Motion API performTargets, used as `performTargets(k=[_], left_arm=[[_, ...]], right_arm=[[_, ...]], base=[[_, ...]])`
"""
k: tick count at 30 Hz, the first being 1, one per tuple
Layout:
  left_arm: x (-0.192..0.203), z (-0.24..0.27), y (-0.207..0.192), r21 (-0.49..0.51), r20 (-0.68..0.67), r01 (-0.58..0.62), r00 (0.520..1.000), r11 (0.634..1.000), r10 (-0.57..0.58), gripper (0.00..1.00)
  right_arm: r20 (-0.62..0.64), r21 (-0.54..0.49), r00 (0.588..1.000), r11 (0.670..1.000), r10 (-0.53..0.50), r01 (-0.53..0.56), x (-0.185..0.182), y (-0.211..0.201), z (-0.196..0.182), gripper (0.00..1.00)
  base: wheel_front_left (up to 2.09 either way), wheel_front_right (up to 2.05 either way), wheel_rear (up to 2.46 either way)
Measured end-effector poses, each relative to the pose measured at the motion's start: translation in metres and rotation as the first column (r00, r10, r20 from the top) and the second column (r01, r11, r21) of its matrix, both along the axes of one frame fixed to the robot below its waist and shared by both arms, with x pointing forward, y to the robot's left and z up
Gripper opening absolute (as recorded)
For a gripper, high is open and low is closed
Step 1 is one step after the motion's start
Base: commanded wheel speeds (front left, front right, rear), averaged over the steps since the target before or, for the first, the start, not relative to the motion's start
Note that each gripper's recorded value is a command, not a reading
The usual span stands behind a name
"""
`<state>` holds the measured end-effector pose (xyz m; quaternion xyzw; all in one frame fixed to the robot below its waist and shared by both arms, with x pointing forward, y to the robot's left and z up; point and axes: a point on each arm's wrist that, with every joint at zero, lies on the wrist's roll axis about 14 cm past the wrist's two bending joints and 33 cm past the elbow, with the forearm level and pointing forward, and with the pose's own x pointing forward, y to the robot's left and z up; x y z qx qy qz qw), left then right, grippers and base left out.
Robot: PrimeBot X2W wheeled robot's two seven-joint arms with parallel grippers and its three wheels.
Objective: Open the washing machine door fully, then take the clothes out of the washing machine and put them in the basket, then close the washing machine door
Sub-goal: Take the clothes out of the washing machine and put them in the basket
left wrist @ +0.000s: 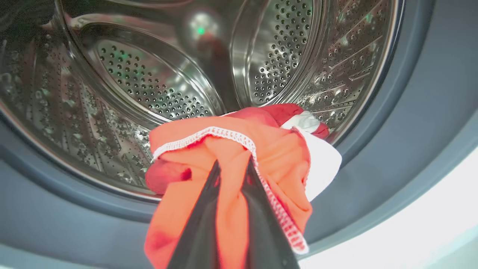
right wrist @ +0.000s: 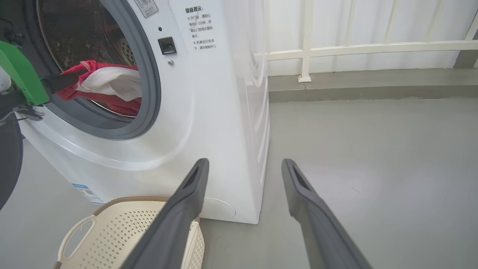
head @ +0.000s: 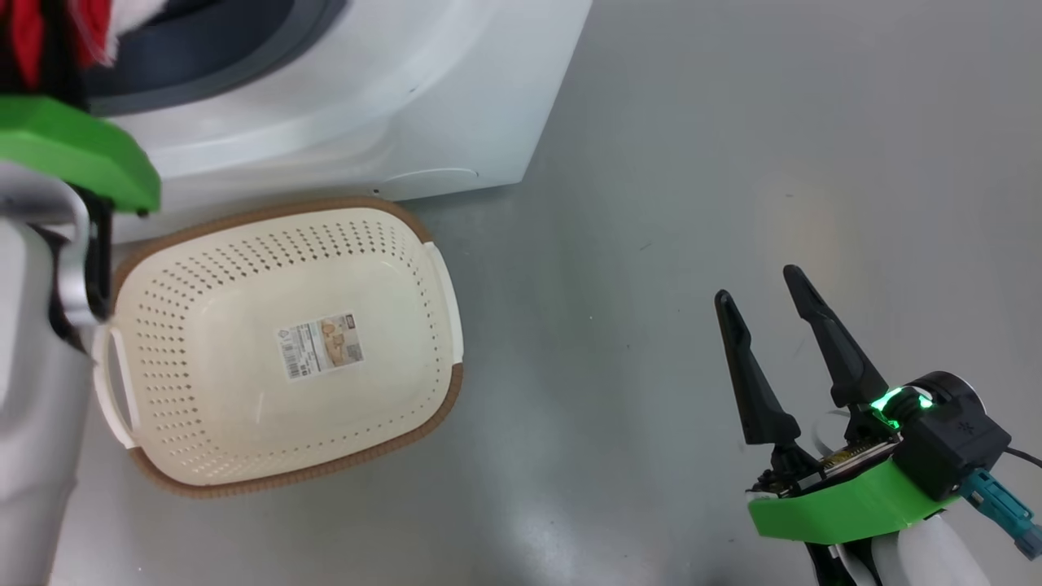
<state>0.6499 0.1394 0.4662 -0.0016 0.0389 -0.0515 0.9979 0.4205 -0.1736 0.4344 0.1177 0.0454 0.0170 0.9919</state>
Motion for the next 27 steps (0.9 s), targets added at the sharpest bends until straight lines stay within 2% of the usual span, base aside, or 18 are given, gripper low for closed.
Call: performTargets(k=[15,27], left_arm=[[-0.058,0.033,0.007,-0.022,0.043,-0.013,0.999,1.0,0.013,0.0],[-0.114,0.028,0.005,-0.033,-0.042,-0.006,0.999,0.999,0.005,0.0]], right_arm=[[0.068,0.002,0.998,1.0,-0.007,0.007,-0.001,-0.002,0.025,1.0],[0.112,0.005,0.994,1.0,-0.017,0.016,-0.011,-0.005,0.044,1.0]], base=[[0.0,0.0,0.0],[0.0,0.0,0.0]])
